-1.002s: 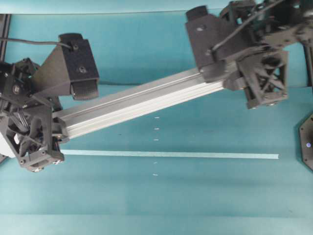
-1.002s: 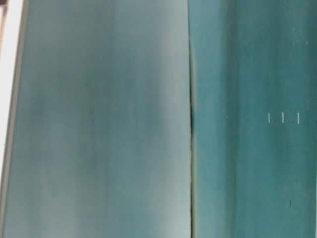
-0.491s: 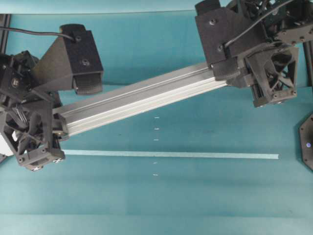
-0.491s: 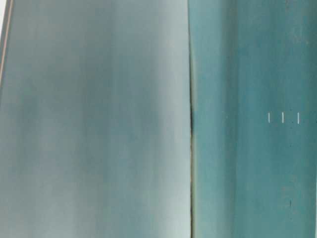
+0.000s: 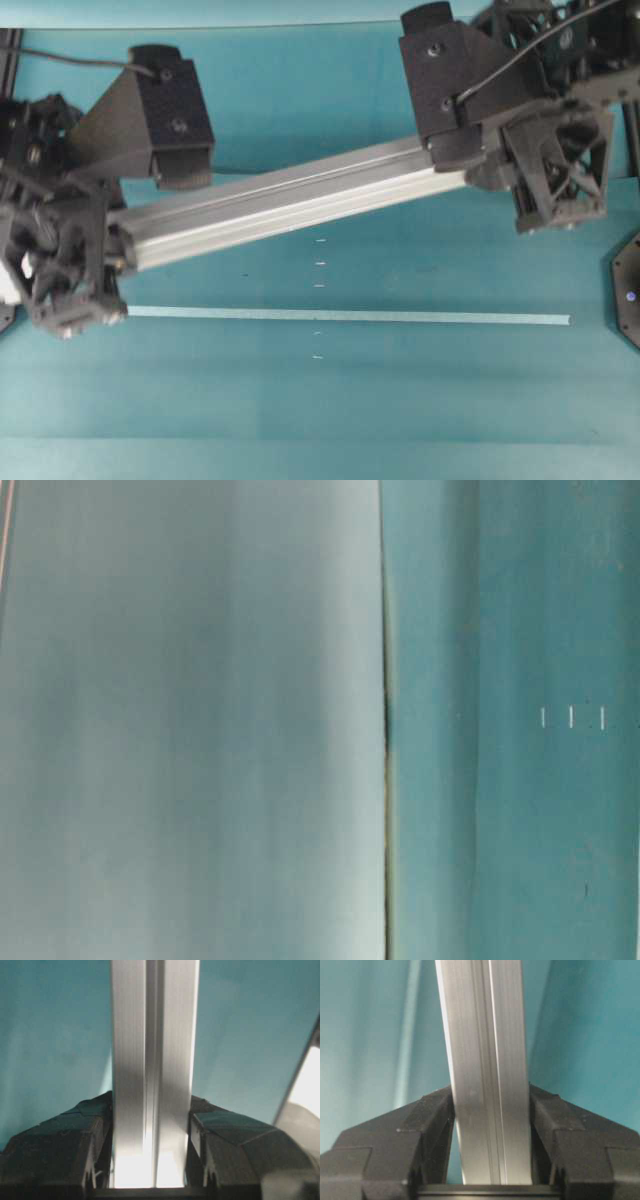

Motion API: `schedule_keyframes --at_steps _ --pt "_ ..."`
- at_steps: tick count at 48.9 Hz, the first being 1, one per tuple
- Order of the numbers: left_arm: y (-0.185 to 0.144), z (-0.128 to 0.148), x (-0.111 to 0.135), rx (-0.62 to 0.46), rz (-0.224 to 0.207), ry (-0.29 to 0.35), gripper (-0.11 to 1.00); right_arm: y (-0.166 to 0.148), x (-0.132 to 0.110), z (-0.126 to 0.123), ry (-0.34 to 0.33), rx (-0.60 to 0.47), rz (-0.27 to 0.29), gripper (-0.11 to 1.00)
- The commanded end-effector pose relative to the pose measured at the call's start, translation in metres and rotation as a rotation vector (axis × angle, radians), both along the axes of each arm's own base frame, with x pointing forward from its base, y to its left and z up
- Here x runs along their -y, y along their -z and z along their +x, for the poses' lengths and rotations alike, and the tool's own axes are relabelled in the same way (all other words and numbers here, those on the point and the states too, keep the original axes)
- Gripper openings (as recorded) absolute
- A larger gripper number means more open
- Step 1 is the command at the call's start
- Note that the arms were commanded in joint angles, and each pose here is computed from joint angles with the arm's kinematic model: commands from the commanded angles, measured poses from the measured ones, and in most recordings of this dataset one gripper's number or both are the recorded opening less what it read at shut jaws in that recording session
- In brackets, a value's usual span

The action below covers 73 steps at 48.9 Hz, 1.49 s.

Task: Lift the metal rail with both hands.
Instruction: 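Rotate the held rail to lie horizontal between the grippers, then lower the horizontal rail onto the table with both grippers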

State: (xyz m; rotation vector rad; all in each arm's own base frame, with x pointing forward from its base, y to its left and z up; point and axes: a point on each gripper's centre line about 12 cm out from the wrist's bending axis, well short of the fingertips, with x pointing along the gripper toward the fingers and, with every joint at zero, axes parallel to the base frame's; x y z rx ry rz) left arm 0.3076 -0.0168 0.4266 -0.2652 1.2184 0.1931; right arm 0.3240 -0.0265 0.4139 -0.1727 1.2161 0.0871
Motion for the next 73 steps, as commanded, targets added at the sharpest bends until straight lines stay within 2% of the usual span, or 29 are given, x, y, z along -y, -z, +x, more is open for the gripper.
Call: schedule_keyframes --at_steps 1,10,18,24,36,43,51,60,73 --pt "-0.013 -0.002 -0.019 0.046 0.020 -0.025 0.32 -0.011 -0.012 -0.004 0.021 0.030 0.023 0.43" --pt "-0.009 -0.002 -0.036 0.028 0.057 0.019 0.32 0.004 -0.017 -0.012 0.112 -0.037 0.062 0.42" --pt "0.000 -0.001 -0.048 0.011 0.076 0.033 0.32 0.014 -0.017 -0.020 0.196 -0.095 0.086 0.42" --pt "0.007 0.002 -0.053 0.020 0.090 0.050 0.32 0.018 -0.018 -0.027 0.232 -0.116 0.096 0.42" --pt "0.023 0.004 -0.052 0.005 0.087 0.054 0.32 0.040 -0.018 -0.027 0.233 -0.106 0.097 0.42" --pt "0.034 0.011 -0.045 0.041 0.091 0.077 0.32 0.059 -0.018 -0.023 0.232 -0.099 0.098 0.42" --pt "0.061 0.015 -0.043 0.028 0.088 0.081 0.32 0.077 -0.019 -0.021 0.232 -0.104 0.098 0.41" --pt "0.100 0.010 -0.041 -0.049 0.079 0.092 0.32 0.099 -0.020 -0.021 0.229 -0.121 0.096 0.41" --pt "0.135 0.007 -0.041 -0.047 0.076 0.086 0.32 0.141 -0.022 -0.022 0.228 -0.142 0.100 0.39"
